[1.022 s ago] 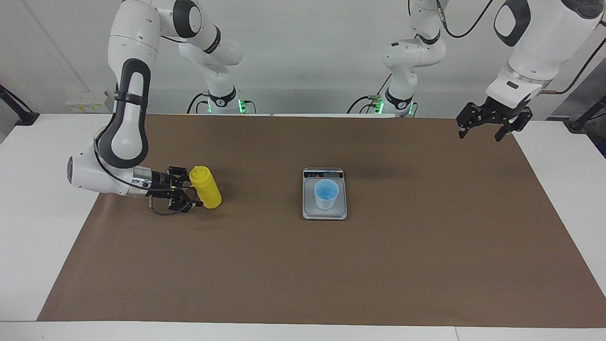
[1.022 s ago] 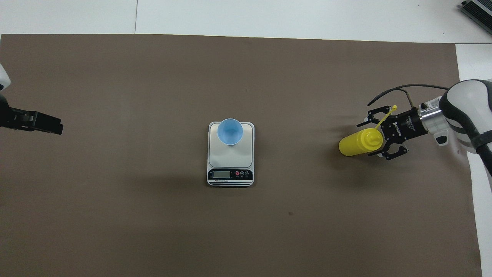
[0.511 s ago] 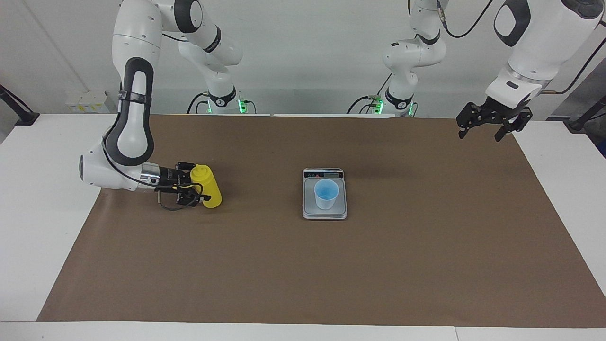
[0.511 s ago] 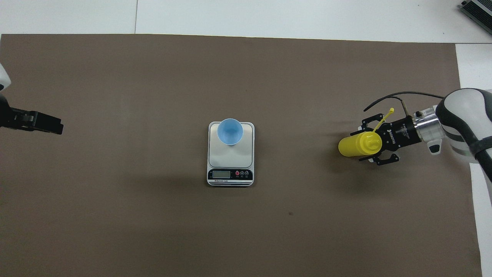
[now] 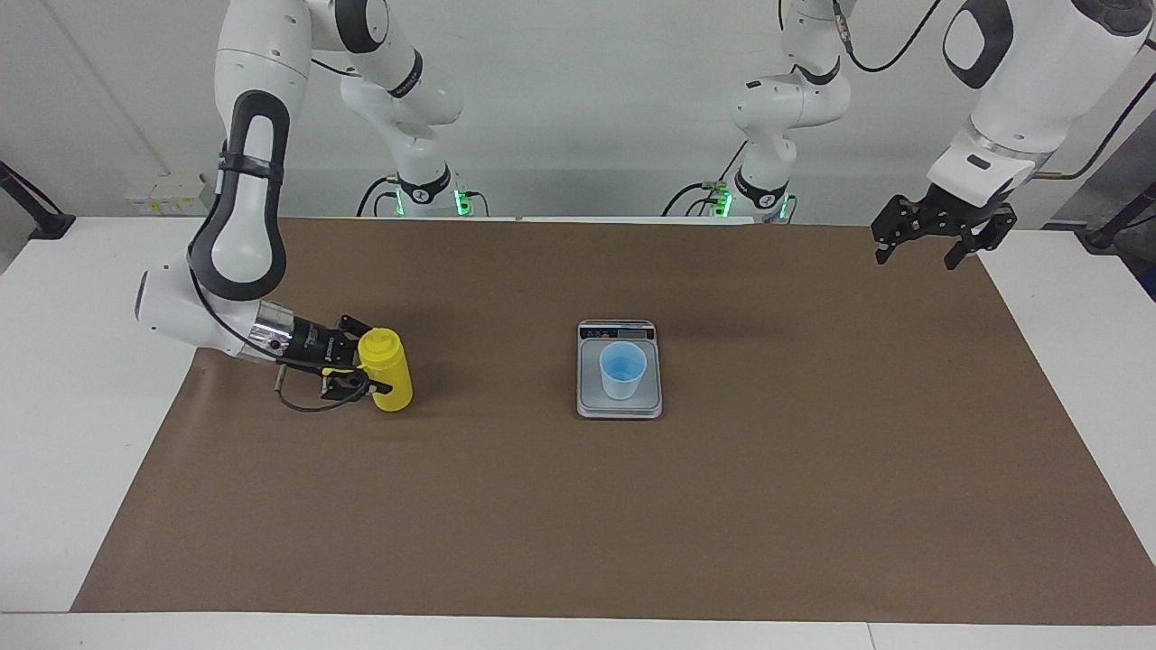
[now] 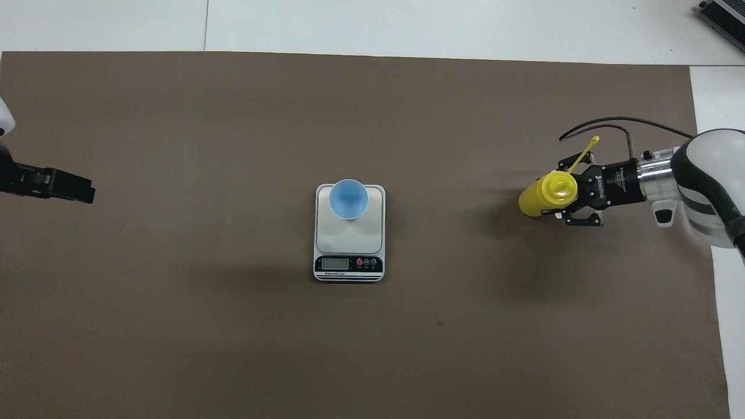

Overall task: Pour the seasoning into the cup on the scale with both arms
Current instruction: 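Lift the yellow bottle with the right gripper toward the cup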

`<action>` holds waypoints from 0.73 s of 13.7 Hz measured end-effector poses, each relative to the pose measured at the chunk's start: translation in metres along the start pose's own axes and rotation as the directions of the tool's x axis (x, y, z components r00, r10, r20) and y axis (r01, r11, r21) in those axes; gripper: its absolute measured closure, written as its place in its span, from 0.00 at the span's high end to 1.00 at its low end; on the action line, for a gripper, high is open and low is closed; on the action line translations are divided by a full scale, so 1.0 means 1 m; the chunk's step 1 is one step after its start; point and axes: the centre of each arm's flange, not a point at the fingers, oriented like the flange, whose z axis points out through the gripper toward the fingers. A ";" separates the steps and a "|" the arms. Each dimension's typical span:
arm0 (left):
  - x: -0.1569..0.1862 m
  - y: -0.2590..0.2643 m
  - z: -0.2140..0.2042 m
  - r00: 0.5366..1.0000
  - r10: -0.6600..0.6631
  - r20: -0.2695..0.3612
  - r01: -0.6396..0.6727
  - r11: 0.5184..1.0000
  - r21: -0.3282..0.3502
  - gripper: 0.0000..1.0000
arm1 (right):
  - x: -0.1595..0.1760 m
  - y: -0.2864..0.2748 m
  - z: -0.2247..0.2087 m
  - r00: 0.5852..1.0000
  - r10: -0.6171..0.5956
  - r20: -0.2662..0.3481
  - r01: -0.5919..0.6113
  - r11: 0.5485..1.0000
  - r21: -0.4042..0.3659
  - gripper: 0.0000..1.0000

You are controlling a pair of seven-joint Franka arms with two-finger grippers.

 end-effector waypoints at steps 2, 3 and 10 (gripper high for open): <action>0.000 0.000 0.000 1.000 0.000 0.000 0.000 1.000 0.000 1.00 | -0.044 -0.011 0.014 0.998 -0.005 -0.065 0.008 0.999 0.033 0.61; 0.000 0.000 0.000 1.000 0.000 0.000 0.000 1.000 0.000 1.00 | -0.061 -0.016 0.019 0.993 -0.017 -0.117 0.021 0.999 0.033 0.57; 0.000 0.000 0.000 1.000 0.000 0.000 0.000 1.000 0.000 1.00 | -0.163 -0.041 0.054 0.908 -0.052 -0.417 0.059 0.998 0.005 0.52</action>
